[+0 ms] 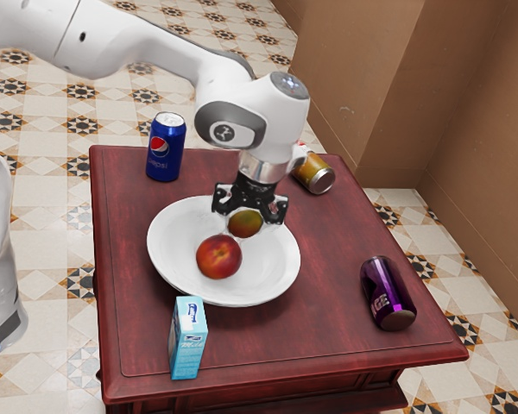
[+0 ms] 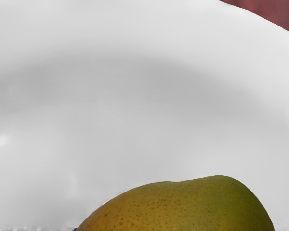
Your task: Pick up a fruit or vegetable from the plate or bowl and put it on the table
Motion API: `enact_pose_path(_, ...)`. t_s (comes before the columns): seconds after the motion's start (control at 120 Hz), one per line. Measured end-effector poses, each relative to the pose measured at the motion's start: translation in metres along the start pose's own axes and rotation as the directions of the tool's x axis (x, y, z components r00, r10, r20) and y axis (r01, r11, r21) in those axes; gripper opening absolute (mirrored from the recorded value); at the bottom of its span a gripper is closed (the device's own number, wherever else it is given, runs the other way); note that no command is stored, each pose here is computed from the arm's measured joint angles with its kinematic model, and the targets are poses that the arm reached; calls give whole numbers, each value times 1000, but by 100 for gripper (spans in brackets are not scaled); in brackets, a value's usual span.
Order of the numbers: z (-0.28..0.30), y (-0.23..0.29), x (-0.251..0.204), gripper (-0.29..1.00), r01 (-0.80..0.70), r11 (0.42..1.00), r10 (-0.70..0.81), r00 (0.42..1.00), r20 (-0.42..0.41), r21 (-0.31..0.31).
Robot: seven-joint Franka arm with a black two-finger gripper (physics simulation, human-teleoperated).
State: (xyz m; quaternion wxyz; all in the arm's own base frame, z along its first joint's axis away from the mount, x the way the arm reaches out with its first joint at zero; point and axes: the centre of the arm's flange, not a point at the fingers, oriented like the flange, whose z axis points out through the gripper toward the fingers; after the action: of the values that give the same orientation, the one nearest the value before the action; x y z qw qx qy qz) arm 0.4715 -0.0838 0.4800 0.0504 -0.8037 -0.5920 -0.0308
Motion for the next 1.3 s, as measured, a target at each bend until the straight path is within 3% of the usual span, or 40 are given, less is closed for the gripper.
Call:
enact_pose_path(0.242,-49,46,33,29,27,995,-31,999,-31,-99)
enact_pose_path(0.458,-51,109,110,29,99,986,-104,994,-30,-136)
enact_pose_path(0.608,-47,142,109,29,57,989,-62,998,-32,-137)
enact_pose_path(0.683,-39,145,114,45,56,990,-59,998,-23,-126)
enact_pose_path(0.792,-35,145,118,57,51,991,-53,998,-15,-123)
enact_pose_path(0.975,-36,145,119,67,33,992,-35,999,-14,-126)
enact_pose_path(1.033,-40,142,119,68,15,993,-21,999,-47,-118)
enact_pose_path(1.142,-59,140,85,69,-91,991,82,992,-97,-99)
enact_pose_path(1.3,-92,142,-75,70,-426,899,416,903,-105,-104)
